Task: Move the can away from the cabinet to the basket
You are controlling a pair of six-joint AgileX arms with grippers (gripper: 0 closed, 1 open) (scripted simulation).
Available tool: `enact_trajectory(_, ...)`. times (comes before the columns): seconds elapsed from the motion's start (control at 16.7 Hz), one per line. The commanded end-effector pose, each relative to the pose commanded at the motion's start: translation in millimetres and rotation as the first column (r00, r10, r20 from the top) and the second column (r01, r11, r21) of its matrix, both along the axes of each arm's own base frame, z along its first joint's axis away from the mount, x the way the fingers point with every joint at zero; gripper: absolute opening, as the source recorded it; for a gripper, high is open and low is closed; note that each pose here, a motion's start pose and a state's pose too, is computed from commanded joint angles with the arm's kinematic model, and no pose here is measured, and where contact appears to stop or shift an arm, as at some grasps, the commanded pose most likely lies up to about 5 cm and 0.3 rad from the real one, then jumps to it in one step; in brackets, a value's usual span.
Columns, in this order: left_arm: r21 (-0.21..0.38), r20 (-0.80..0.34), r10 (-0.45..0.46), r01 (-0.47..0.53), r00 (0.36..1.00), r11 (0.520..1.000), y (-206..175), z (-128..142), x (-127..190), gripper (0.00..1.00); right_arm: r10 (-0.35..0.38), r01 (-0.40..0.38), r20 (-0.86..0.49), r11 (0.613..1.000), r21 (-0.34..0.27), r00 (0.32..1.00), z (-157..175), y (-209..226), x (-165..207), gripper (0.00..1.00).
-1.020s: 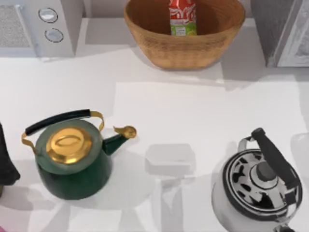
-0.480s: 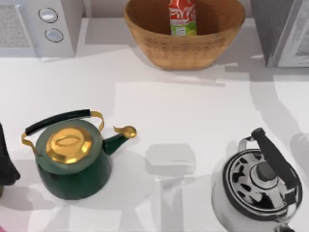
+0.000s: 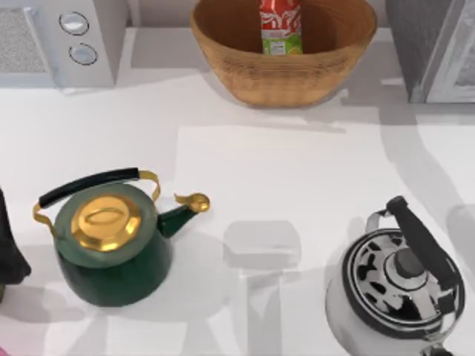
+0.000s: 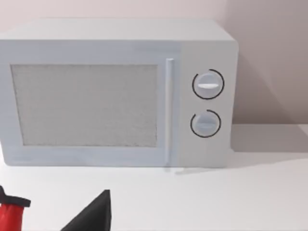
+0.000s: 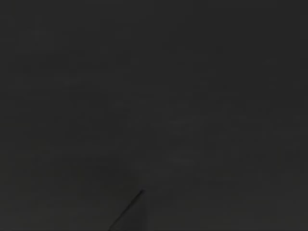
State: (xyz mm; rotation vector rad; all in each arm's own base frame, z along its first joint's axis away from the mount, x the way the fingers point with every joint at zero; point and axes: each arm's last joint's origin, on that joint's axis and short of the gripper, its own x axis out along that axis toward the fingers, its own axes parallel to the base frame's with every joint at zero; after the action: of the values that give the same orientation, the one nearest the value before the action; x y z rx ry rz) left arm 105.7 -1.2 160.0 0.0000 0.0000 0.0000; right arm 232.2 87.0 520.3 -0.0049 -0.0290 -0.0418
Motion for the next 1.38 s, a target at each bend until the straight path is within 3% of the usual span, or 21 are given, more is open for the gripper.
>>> enact_trajectory(0.3, 0.0, 0.0, 0.0, 0.0, 1.0, 1.0, 0, 0, 0, 1.0, 0.0, 0.0, -0.006, 1.0, -0.003, 1.0, -2, -1, 38, 1.0)
enact_trajectory(0.84, 0.0, 0.0, 0.0, 0.0, 1.0, 1.0, 0, 0, 0, 1.0, 0.012, -0.012, 0.013, 1.0, 0.001, 1.0, -11, -15, 7, 1.0)
enact_trajectory(1.14, 0.0, 0.0, 0.0, 0.0, 1.0, 1.0, 0, 0, 0, 1.0, 0.016, -0.016, 0.003, 1.0, -0.002, 1.0, -55, -42, -36, 1.0)
enact_trajectory(1.38, 0.0, 0.0, 0.0, 0.0, 1.0, 1.0, 0, 0, 0, 1.0, 0.02, -0.02, -0.01, 1.0, -0.003, 1.0, -119, -62, -76, 1.0)
